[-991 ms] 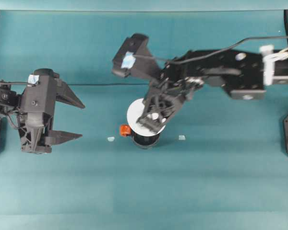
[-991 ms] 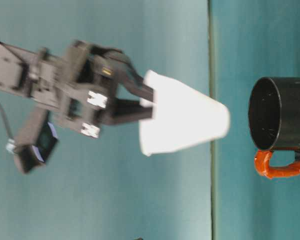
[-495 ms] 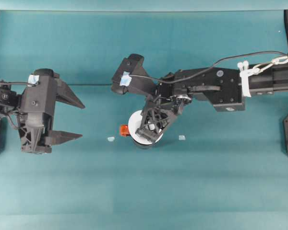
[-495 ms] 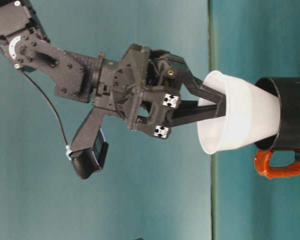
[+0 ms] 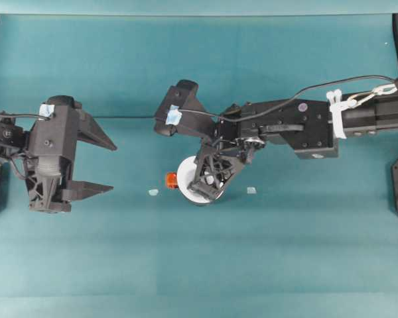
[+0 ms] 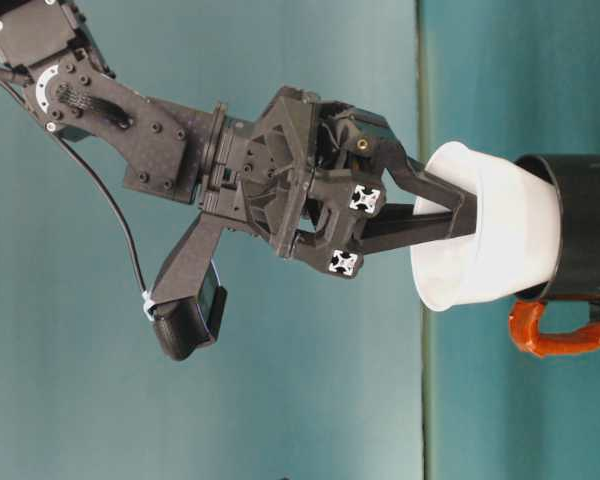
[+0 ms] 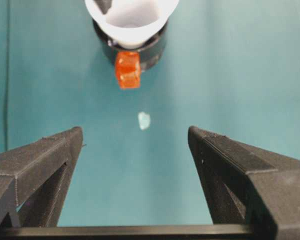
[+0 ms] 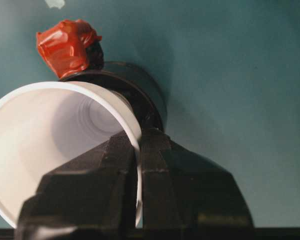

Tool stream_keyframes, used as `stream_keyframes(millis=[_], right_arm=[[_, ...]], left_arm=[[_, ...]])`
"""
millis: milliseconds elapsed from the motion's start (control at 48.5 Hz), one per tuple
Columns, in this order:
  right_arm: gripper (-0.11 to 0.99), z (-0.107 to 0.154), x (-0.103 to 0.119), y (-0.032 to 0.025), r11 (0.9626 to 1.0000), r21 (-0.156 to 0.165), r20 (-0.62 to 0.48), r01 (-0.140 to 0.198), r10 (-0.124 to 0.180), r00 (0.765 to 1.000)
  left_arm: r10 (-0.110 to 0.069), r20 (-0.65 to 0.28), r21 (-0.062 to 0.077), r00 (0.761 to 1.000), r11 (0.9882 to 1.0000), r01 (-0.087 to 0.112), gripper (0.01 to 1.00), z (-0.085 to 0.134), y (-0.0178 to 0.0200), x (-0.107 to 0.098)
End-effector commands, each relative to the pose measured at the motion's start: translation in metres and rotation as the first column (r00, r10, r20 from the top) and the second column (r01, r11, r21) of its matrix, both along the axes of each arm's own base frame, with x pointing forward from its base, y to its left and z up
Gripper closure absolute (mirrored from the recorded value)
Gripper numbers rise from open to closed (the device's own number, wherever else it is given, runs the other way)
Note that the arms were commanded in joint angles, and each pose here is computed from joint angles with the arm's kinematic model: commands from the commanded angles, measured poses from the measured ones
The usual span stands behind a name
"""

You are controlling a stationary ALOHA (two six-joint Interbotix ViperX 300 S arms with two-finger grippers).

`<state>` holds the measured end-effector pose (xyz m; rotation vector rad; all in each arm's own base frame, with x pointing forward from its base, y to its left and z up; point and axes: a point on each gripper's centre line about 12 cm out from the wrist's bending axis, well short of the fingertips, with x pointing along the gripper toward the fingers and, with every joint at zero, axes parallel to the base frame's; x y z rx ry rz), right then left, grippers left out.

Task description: Put the paper cup into the moved red handle cup holder.

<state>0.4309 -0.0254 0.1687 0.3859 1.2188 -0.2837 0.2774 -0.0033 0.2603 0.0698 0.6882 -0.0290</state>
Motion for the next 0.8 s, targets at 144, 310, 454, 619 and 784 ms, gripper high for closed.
stream_keyframes(millis=[144, 310, 454, 619, 784], right_arm=[[0.98, 0.0091, 0.0014, 0.0016, 0.9999, -0.008, 0.024, -0.014, 0.015, 1.0], [0.99, 0.0079, 0.0009, 0.0023, 0.9998, -0.007, 0.02, -0.016, 0.016, 1.0], [0.98, 0.0087, 0.0012, 0.003, 0.9998, -0.008, 0.024, -0.017, 0.018, 1.0], [0.95, 0.0085, 0.0018, 0.0049, 0.9997, -0.008, 0.024, -0.022, 0.022, 0.999], [0.81, 0.01, 0.0023, 0.0093, 0.9996, -0.003, 0.026, -0.029, 0.03, 0.999]], left_arm=[[0.003, 0.017, -0.001, 1.0, 1.0, -0.003, 0.069, 0.0049, 0.0005, 0.0018], [0.003, 0.017, -0.001, 1.0, 1.0, -0.003, 0.069, 0.0049, 0.0005, 0.0018], [0.002, 0.017, 0.0, 1.0, 1.0, -0.002, 0.069, 0.0049, 0.0005, 0.0018], [0.0, 0.017, 0.0, 1.0, 1.0, 0.0, 0.069, 0.0049, 0.0, 0.0018], [0.002, 0.018, 0.0, 1.0, 1.0, -0.002, 0.069, 0.0055, 0.0005, 0.002]])
